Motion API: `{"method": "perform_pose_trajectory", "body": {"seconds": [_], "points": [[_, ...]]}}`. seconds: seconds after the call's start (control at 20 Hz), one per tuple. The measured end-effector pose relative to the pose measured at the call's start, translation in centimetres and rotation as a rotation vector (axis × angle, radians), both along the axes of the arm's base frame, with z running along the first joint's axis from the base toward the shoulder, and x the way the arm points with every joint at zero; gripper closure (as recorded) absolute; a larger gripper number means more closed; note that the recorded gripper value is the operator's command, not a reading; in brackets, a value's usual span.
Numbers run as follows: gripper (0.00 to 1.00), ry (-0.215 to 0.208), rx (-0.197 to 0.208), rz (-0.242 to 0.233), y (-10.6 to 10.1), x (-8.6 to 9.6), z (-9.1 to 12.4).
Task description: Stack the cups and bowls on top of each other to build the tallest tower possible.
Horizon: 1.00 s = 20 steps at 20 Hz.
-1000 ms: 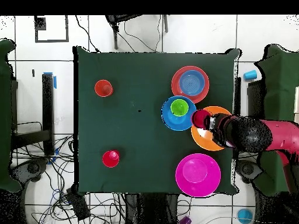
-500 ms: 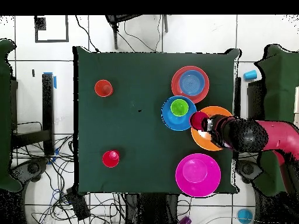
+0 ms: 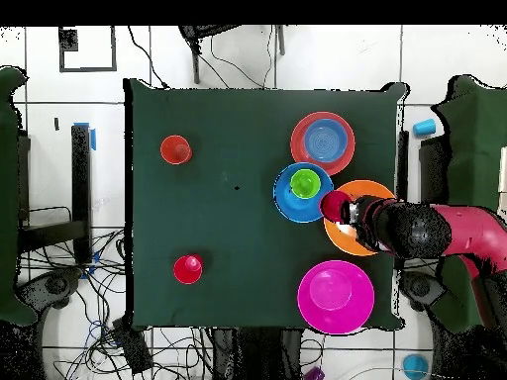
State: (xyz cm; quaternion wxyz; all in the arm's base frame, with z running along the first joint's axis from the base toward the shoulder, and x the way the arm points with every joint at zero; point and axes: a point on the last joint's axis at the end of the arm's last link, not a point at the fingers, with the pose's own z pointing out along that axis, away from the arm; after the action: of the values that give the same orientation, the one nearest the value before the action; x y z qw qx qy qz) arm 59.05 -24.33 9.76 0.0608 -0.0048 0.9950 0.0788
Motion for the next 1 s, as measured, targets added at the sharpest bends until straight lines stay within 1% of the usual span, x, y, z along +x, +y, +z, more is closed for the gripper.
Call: {"method": "perform_pose_trajectory", "body": {"seconds": [0.4, 0.75, 1.0], "points": [[1.00, -0.002, -0.002, -0.009, -0.67, -0.26, 0.02], [1.00, -0.002, -0.004, -0.007, -0.65, -0.26, -0.02], [1.00, -0.005, -0.016, 0.002, -0.46, -0.17, 0.44]]}}
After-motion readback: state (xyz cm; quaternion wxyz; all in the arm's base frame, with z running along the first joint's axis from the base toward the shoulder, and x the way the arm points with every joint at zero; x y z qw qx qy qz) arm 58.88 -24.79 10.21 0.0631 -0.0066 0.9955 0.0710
